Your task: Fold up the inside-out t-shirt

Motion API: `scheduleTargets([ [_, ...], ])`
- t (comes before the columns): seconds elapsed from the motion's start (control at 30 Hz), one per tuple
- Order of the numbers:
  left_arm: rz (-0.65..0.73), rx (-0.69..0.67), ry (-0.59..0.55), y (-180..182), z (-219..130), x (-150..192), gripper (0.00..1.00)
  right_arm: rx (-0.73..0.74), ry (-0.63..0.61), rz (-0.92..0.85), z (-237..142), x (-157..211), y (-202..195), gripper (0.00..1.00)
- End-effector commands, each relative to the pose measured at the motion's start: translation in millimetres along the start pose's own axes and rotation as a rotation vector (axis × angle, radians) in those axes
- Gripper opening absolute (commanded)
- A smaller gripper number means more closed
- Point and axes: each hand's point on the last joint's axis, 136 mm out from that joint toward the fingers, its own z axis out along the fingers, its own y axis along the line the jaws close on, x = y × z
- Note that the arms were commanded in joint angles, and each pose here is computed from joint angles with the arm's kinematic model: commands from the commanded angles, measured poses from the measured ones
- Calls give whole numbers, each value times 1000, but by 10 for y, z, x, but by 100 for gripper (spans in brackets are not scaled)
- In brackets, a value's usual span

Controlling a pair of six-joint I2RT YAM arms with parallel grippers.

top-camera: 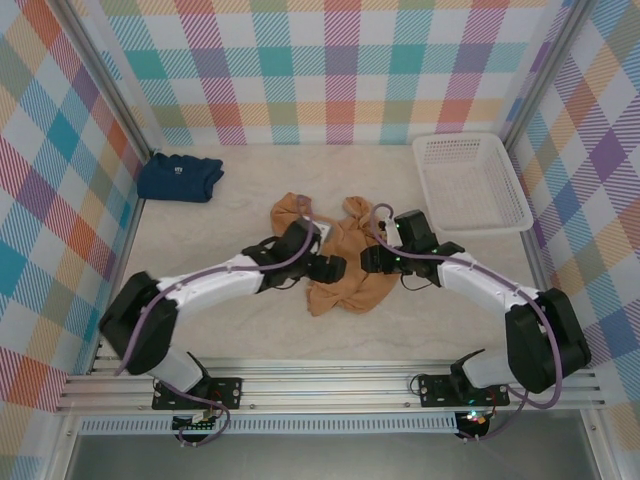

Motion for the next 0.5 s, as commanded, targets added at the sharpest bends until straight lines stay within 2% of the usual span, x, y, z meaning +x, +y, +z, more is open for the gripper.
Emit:
scheduleTargets([
  [0.0, 152, 26, 113, -250, 188, 196, 81, 73, -62, 102, -160, -117, -250, 59],
  [0.1, 251, -34, 172, -223, 363, 310, 75, 92, -98, 150, -245, -110, -391, 60],
  [0.2, 328, -49, 224, -215, 485, 416, 59, 120, -81, 149, -249, -53, -454, 60],
  [0.33, 385, -98, 237, -133, 531, 419, 22, 110, -77, 141, -248, -12, -445, 60],
  [0.4, 327, -114, 194, -59, 466, 317, 1, 83, -75, 128, -252, -4, -394, 60],
  [0.47, 163, -39, 83, -4, 279, 111, 0, -8, -72, 67, -263, 0, -207, 57],
])
